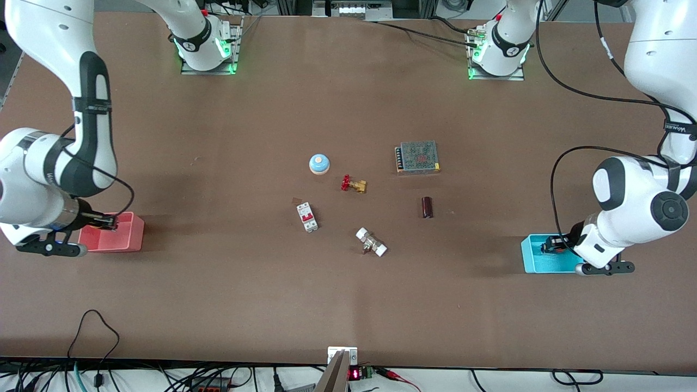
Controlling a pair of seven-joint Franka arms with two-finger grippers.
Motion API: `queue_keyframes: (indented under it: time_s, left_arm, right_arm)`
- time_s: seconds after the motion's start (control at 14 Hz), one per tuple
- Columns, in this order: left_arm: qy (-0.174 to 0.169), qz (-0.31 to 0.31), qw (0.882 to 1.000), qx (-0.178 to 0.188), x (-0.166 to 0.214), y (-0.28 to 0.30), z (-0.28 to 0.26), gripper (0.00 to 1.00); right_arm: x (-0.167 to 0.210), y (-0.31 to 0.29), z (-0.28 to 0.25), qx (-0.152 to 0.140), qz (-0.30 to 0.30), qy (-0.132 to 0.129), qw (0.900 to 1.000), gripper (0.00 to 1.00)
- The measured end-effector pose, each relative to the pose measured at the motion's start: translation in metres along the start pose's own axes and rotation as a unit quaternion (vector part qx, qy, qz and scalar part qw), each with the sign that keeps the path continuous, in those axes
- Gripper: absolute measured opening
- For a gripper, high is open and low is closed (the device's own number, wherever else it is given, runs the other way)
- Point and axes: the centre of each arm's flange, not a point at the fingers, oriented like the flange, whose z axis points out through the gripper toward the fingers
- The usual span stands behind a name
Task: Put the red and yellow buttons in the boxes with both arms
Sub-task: 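Carry the yellow button to the pink box while the left gripper carries red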
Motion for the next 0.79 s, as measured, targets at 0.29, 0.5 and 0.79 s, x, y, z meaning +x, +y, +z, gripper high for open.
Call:
queue_keyframes:
  time_s: [0.29,0.5,0.79]
  left_arm:
    - [0.006,0.0,1.0,-0.002,0.001,0.0,0.007,0.53]
    - [0.018,0.0,1.0,-0.002,0.006,0.0,0.0,0.8]
    - [0.052,0.001,0.999,-0.001,0.021,0.003,-0.037,1.0]
  right_arm:
    - [0.002,0.023,0.028,-0.007,-0.023,-0.009,1.0,0.41]
    - [0.004,0.02,0.041,-0.001,-0.023,-0.01,1.0,0.41]
    - [0.007,0.015,0.061,0.018,-0.027,-0.008,0.999,0.41]
